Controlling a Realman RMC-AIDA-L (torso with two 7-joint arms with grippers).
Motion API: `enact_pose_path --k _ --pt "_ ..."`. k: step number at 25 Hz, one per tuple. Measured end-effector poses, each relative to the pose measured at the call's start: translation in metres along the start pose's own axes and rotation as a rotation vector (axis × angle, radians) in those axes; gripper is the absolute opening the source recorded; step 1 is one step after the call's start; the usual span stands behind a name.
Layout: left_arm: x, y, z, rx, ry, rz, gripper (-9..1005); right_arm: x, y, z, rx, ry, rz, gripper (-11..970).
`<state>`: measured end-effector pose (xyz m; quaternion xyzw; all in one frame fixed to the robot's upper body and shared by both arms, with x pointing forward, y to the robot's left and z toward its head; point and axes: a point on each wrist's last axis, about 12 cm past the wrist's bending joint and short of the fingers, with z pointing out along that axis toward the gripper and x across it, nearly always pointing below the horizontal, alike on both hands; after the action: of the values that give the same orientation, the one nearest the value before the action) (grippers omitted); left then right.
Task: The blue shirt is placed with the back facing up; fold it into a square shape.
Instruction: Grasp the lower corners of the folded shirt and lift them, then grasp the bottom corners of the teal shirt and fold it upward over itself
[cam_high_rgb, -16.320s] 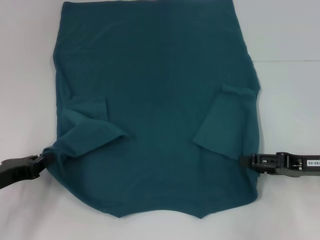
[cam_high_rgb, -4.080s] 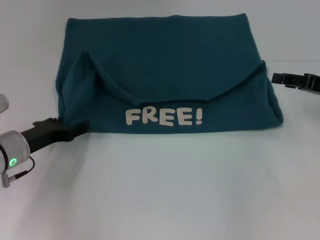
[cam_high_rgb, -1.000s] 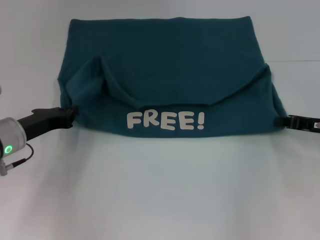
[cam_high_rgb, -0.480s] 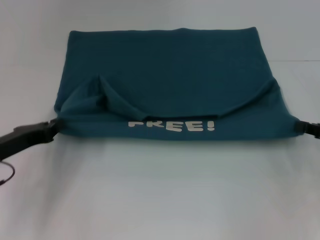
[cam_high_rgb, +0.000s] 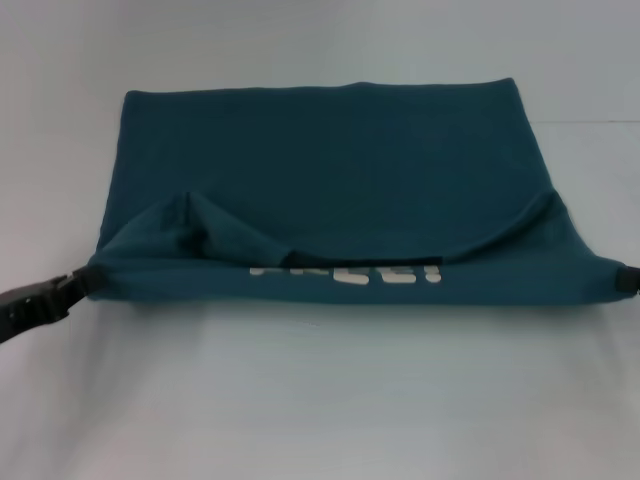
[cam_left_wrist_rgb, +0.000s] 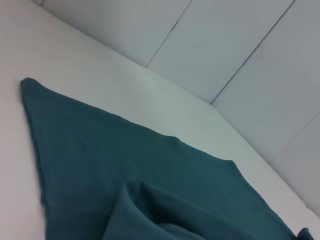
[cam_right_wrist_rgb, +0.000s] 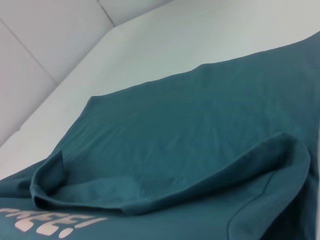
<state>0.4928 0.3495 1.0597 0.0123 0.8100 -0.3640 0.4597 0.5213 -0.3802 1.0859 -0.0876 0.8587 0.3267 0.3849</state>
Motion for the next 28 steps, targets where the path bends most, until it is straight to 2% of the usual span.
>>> enact_pose_path --k 6,13,28 --pt "0.008 -0.004 -0.008 0.035 0.058 -0.015 25 0.005 0.001 -0.016 -0.037 0.032 -0.02 37" --pt "0.018 -0.009 -0.015 0.077 0.156 0.001 25 0.022 0.006 -0.032 -0.08 0.093 -0.021 38" --pt "0.02 -0.015 -0.046 0.144 0.277 0.026 26 0.044 0.015 -0.038 -0.145 0.225 0.0 38"
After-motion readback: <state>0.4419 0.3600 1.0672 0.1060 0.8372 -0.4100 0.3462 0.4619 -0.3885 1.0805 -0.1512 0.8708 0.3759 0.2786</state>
